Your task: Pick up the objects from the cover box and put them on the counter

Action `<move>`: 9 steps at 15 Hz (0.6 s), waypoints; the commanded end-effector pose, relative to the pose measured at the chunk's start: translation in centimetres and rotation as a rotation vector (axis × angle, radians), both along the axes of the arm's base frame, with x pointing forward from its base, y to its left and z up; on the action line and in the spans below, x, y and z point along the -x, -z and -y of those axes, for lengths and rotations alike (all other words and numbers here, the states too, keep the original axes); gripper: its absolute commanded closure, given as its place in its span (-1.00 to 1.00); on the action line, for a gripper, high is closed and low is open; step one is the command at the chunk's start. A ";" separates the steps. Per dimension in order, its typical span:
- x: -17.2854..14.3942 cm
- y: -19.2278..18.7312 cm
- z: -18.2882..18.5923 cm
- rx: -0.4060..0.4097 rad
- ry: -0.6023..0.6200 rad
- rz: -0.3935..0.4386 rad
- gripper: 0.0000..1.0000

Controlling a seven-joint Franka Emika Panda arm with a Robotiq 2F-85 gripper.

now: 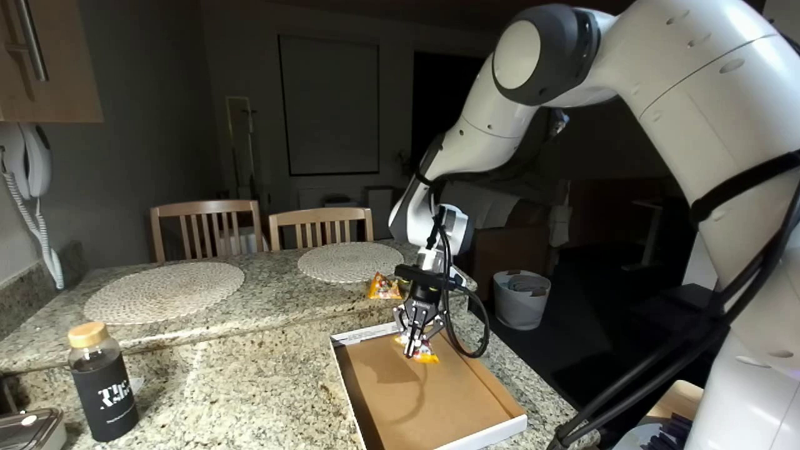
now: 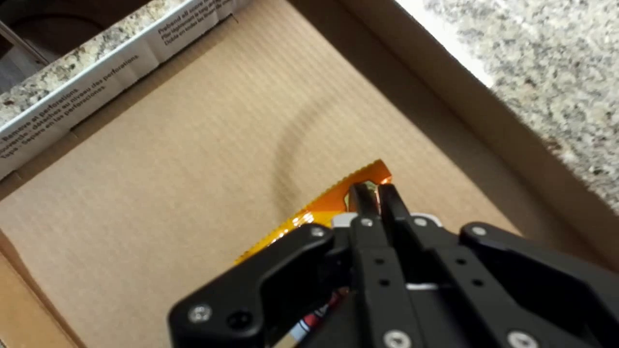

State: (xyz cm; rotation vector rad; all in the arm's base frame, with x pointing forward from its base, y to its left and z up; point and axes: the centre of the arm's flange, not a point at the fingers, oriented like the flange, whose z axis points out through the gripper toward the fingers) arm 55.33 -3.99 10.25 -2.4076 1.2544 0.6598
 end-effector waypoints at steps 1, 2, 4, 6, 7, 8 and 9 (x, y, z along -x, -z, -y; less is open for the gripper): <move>0.1 -7.8 -2.8 0.058 -0.096 0.090 0.87; -0.7 -9.5 -3.6 0.075 -0.125 0.127 0.87; -2.8 -12.8 -5.3 0.111 -0.165 0.211 0.89; -5.6 -15.4 -6.8 0.138 -0.182 0.270 0.87; -7.1 -16.5 -7.5 0.152 -0.176 0.306 0.88; -8.0 -17.4 -8.0 0.170 -0.169 0.338 0.87; -9.5 -18.2 -8.6 0.213 -0.129 0.391 0.89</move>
